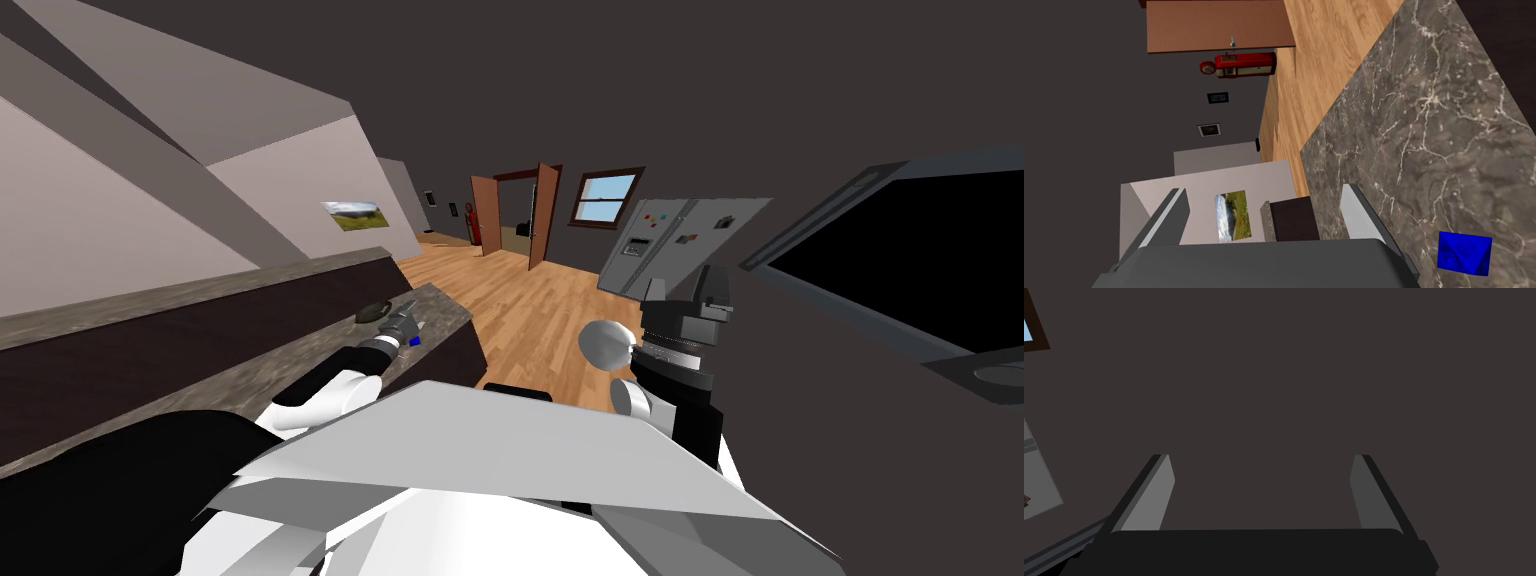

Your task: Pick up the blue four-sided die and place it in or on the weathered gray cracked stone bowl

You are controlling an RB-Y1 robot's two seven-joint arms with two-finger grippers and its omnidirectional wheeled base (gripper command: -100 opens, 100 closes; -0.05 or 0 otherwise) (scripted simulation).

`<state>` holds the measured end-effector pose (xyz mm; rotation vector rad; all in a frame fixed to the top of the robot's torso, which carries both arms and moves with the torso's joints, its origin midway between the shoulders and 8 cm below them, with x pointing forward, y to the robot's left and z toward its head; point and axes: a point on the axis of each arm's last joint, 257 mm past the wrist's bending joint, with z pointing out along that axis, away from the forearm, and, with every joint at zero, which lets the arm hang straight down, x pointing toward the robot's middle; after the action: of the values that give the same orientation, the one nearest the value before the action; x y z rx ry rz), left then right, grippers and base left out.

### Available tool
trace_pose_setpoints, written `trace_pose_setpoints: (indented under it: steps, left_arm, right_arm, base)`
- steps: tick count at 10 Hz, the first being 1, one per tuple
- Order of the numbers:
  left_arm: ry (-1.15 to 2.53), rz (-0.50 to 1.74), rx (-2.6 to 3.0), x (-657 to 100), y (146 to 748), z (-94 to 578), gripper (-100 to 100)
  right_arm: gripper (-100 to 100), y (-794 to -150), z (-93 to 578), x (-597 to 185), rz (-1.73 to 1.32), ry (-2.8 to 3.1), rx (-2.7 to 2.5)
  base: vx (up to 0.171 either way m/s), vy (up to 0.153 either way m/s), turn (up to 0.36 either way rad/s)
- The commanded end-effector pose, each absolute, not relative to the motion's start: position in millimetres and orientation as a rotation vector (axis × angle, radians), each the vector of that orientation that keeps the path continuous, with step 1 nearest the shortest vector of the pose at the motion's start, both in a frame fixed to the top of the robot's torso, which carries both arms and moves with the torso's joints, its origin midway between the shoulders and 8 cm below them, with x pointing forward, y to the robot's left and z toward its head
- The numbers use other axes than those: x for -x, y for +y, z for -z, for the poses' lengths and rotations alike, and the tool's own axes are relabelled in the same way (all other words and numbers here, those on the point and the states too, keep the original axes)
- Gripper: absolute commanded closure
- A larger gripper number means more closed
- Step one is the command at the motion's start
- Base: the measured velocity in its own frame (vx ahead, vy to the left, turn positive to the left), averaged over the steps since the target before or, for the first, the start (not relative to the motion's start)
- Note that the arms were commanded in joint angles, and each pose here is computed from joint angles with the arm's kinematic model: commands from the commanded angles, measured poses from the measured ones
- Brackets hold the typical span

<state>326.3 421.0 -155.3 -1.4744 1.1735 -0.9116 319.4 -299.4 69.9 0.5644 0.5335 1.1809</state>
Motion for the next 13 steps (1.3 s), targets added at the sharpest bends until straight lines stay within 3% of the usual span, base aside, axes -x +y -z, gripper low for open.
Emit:
trace_pose_setpoints:
  steps: [1,13]
  left_arm:
    - [1.199,0.876,1.536,-317.1,431.1,170.4,-100]
    - [1.328,0.589,1.973,-227.1,479.8,266.5,-100]
  right_arm:
    - [0,-299.4,-69.9,-319.4,-1.181,0.534,-0.564]
    - [0,-299.4,-69.9,-319.4,-1.181,0.534,-0.564]
  base:
    - [0.083,-0.017,0.000]
    - [0.084,-0.008,0.008]
